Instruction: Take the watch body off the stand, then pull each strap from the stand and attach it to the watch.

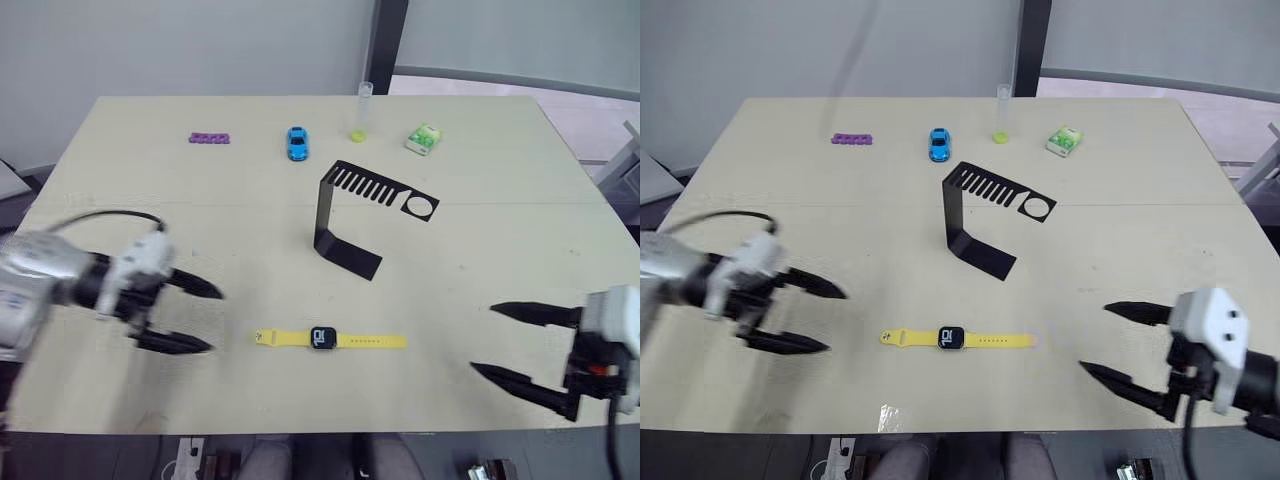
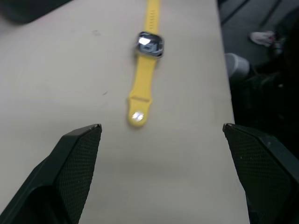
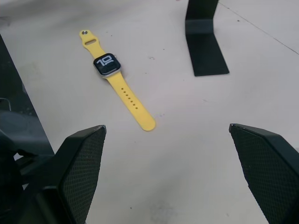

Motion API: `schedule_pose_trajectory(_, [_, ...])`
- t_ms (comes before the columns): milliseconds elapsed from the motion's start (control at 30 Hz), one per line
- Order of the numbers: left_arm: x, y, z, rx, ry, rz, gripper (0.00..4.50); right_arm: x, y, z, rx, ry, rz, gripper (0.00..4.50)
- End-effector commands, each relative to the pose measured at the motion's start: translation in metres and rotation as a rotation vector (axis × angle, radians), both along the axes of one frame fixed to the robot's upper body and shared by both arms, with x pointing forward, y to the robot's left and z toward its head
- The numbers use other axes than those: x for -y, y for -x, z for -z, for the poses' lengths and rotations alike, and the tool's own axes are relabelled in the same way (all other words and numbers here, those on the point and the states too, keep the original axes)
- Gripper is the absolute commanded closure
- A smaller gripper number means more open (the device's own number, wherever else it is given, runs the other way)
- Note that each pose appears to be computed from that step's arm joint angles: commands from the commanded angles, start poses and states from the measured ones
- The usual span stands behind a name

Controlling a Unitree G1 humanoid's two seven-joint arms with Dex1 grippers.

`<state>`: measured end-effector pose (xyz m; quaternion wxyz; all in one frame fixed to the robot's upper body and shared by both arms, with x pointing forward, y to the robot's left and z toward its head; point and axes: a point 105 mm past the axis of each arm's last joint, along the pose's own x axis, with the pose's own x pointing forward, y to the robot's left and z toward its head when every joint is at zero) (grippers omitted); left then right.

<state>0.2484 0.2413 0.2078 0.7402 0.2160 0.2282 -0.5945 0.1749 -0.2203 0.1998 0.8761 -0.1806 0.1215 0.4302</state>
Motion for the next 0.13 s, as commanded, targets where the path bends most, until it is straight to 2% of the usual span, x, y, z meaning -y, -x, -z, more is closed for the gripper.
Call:
schedule_pose_trajectory(33, [-0.0178, 0.0106, -0.0028, -0.018, -0.017, 0.008, 0.02, 0.0106, 0.0056, -0.0101, 0.013, -0.004, 0.007, 0.0])
schedule_pose_trajectory(133, [-0.0249, 0.0108, 0.0064, 0.004, -0.041, -0.001, 0.02, 0.0181, 0.0074, -0.0128, 0.006, 0.006, 0.014, 0.0])
